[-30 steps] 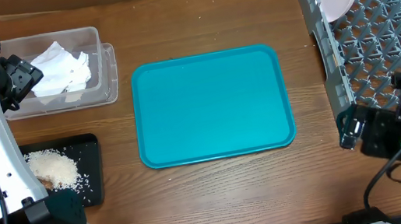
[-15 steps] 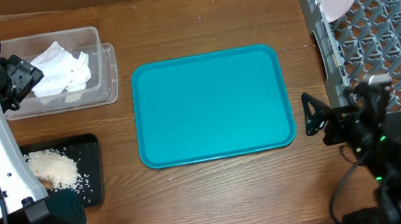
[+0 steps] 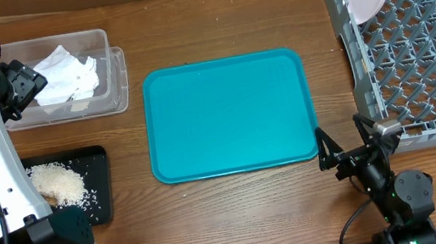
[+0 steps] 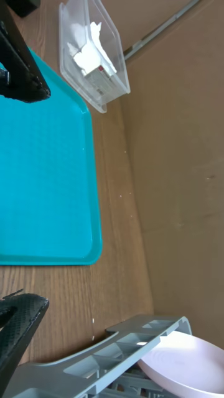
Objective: Sort waste into correct bins and load items into the dishwasher
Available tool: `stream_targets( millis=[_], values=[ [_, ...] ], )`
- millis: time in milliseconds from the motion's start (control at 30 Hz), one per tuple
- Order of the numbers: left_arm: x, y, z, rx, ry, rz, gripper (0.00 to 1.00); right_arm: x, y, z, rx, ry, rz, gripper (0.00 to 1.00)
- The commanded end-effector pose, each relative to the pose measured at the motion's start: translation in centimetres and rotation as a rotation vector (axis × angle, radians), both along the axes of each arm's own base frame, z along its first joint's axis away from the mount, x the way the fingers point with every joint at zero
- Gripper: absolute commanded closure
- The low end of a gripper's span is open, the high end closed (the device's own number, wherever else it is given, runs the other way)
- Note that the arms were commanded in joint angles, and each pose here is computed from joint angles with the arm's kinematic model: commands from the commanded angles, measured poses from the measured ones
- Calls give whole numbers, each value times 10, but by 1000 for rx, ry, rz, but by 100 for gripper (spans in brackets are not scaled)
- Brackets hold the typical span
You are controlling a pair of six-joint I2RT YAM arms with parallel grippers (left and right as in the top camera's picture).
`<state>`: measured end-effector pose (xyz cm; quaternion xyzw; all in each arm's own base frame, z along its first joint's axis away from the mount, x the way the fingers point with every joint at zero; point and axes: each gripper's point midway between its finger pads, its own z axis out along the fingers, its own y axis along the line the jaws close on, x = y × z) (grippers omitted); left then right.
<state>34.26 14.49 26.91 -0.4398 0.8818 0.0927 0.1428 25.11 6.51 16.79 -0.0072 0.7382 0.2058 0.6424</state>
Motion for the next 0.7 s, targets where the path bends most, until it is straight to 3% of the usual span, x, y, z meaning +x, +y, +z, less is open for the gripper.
stream_targets(
  millis=[0, 667],
  values=[
    [0, 0, -1, 3, 1, 12, 0, -2, -5, 3, 2, -43, -27, 0],
    [0, 0, -1, 3, 1, 12, 0, -6, -39, 2, -6, -69, -201, 0]
  ],
)
